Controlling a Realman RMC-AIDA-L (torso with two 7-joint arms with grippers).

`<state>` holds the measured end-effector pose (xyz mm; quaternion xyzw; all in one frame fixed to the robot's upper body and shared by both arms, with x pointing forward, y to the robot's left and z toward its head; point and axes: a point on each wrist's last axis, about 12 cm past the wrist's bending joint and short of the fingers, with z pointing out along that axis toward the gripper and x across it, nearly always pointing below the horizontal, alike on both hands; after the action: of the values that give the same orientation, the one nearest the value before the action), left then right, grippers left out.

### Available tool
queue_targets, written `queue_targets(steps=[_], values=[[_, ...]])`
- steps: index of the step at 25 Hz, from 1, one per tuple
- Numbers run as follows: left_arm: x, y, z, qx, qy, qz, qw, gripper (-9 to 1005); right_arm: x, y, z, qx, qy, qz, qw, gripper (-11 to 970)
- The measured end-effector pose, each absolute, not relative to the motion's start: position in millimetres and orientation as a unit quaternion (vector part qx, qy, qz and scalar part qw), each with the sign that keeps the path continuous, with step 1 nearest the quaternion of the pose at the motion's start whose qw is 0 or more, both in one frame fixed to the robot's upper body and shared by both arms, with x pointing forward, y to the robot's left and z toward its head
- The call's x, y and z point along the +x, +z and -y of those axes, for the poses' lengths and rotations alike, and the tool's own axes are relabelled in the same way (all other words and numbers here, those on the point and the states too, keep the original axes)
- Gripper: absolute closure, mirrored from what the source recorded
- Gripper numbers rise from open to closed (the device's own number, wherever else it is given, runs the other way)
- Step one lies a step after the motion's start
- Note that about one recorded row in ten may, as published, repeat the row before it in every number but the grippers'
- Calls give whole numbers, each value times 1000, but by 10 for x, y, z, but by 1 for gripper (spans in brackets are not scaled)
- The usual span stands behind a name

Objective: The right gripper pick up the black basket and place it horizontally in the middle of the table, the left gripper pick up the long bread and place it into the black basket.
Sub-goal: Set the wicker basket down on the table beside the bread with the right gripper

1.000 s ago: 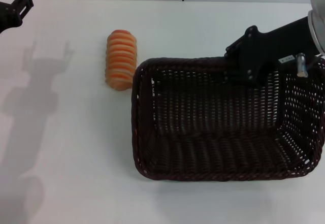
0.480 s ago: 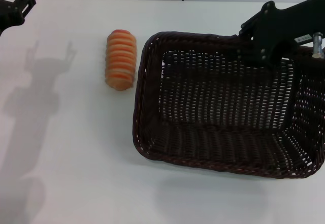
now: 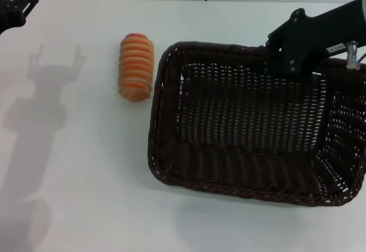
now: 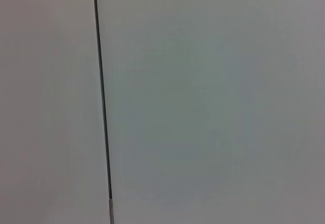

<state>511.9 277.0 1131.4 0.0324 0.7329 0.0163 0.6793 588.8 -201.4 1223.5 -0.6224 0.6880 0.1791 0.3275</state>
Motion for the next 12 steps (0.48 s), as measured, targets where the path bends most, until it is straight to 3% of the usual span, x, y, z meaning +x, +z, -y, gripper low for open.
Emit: queue_targets(steps=[12], values=[[5119,11335,-2762,33,15,-731,682,135,5899,12182,1930,-618,170,-705,303,766]])
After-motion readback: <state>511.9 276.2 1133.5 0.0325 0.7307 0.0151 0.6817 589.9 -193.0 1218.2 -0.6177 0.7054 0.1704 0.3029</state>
